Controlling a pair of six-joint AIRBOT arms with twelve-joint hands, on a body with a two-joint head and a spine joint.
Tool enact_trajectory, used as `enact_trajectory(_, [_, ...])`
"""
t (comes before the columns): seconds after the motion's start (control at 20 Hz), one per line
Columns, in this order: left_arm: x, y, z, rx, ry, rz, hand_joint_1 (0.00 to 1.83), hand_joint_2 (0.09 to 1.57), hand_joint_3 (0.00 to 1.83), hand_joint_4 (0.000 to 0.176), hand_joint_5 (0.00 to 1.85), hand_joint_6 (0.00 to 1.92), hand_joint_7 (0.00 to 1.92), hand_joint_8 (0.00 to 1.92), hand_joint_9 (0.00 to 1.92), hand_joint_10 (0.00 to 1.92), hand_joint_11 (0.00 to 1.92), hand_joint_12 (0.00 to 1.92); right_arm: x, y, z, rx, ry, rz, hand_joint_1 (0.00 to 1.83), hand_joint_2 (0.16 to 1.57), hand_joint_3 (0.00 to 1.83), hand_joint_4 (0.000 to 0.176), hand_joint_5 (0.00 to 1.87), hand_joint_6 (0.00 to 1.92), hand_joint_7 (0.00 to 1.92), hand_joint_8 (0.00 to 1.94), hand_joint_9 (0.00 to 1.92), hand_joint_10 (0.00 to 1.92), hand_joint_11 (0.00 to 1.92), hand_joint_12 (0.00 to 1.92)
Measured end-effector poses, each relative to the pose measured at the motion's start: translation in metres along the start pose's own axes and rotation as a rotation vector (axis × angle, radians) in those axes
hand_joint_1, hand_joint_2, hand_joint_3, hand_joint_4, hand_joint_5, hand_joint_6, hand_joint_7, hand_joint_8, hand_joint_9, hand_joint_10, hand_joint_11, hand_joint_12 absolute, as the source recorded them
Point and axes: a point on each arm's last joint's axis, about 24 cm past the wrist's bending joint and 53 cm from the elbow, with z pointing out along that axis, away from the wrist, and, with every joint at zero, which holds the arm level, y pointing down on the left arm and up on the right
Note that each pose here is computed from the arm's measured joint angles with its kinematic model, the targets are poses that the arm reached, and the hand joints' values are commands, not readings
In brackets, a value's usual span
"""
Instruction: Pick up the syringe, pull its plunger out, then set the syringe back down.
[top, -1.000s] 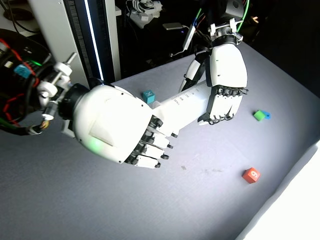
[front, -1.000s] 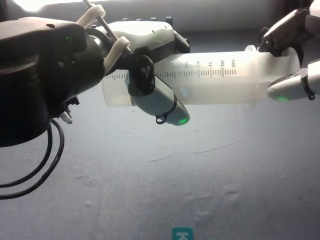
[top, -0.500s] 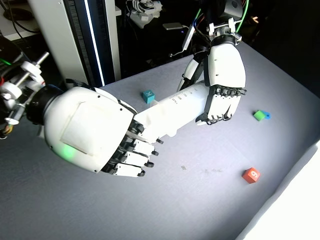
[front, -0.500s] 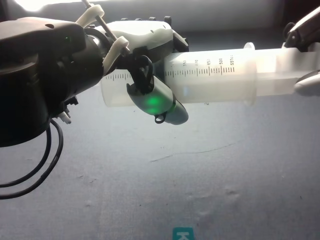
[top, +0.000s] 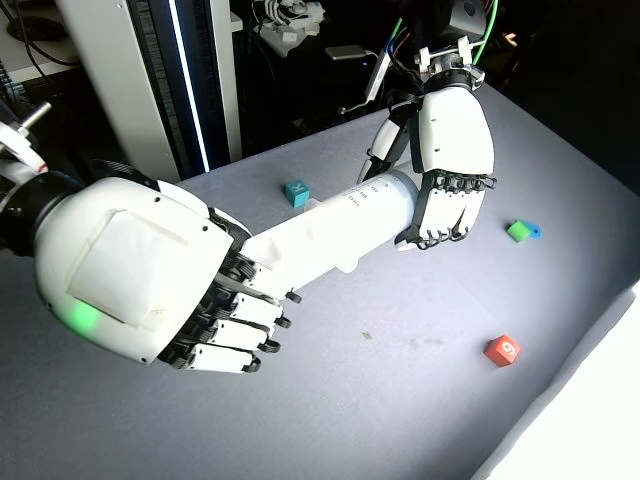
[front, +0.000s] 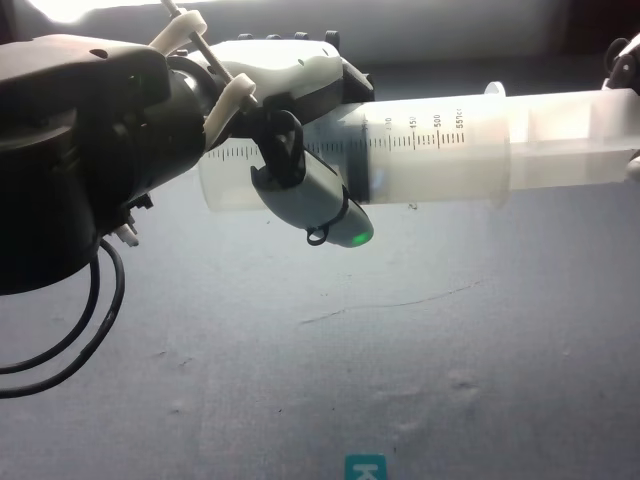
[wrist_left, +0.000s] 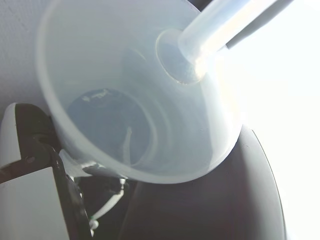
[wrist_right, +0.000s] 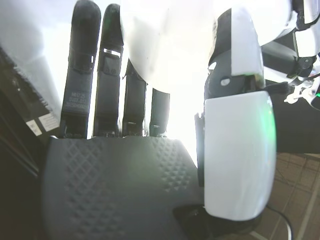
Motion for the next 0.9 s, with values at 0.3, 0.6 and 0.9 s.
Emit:
enact_trajectory(0.3, [0.0,0.003,0.0,-0.009,-0.003,0.003,1.21,1.16,0.0,0.0,0.9,1.0,0.89,1.31,0.79,1.2,0.55,1.48,-0.007,-0.003,-0.004,0.008,-0.013,-0.006,1.37,1.13,0.0,0.0,0.99,0.91,0.93,1.08,0.83,1.29,0.63,1.31])
enact_trajectory(0.6, [-0.001,0.004,0.0,-0.014,-0.006,0.003,1.22,1.17,0.0,0.0,0.89,0.99,0.88,1.35,0.77,1.26,0.55,1.52,-0.015,-0.006,-0.009,0.02,-0.026,-0.007,1.37,1.13,0.0,0.0,1.0,0.93,0.91,1.09,0.82,1.27,0.61,1.27])
enact_trajectory(0.9, [-0.002,0.006,0.0,-0.02,-0.011,0.005,1.22,1.16,0.0,0.0,0.91,0.96,0.91,1.3,0.8,1.19,0.55,1.49,-0.02,-0.008,-0.012,0.026,-0.036,-0.008,1.37,1.13,0.0,0.0,0.95,1.02,0.96,0.99,0.83,1.28,0.59,1.3])
